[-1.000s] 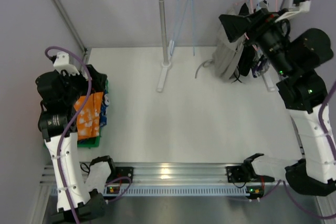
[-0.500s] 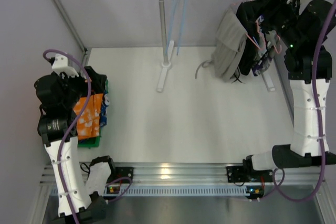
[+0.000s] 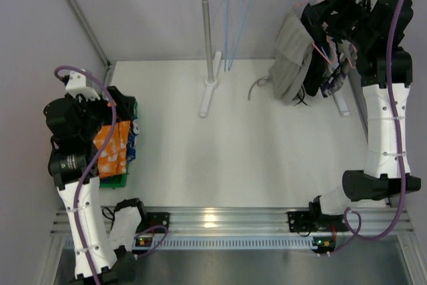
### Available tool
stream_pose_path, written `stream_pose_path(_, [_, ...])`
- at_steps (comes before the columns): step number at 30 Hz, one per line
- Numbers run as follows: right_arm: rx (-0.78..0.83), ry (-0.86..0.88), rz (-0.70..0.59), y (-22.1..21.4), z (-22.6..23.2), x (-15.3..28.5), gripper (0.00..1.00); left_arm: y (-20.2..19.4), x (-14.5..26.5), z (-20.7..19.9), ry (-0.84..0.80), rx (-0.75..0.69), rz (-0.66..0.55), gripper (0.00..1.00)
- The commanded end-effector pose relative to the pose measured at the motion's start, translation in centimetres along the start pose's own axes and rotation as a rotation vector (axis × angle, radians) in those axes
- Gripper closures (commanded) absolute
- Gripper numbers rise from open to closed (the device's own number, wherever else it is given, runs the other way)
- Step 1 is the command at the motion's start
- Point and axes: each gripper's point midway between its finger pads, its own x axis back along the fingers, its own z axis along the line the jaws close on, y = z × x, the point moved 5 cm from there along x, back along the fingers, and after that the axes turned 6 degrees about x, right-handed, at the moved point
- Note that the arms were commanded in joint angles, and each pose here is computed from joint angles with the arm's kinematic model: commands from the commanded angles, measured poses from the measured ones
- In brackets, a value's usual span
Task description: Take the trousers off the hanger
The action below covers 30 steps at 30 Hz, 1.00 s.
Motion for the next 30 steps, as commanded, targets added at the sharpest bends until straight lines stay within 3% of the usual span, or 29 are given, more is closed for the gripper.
stream_pose_path(1, [0.021,0.005,-0.051,1.6,0.2,0.4,0.26,0.7,-0.1,-0.1,-0.005,0.000,-0.046,0.01])
stream_pose_path(9, [0.057,-0.048,-0.088,1.9,-0.9,-0.5,0.26,0.5,-0.3,0.0,-0.006,0.012,-0.046,0.01])
stream_pose_path(22, [0.105,-0.086,-0.012,-0.5,-2.3,-3.9,0.28,0.1,-0.1,0.3,0.016,0.008,-0.040,0.01])
stream_pose_path(26, [0.079,-0.049,-0.013,-0.6,-1.8,-4.4,0.31,-0.1,-0.1,0.4,0.022,0.010,-0.035,0.01])
stream_pose_path(30, [-0.004,0.107,-0.006,-0.8,0.2,-4.8,0.36,-0.4,-0.3,0.5,0.020,0.015,-0.027,0.01])
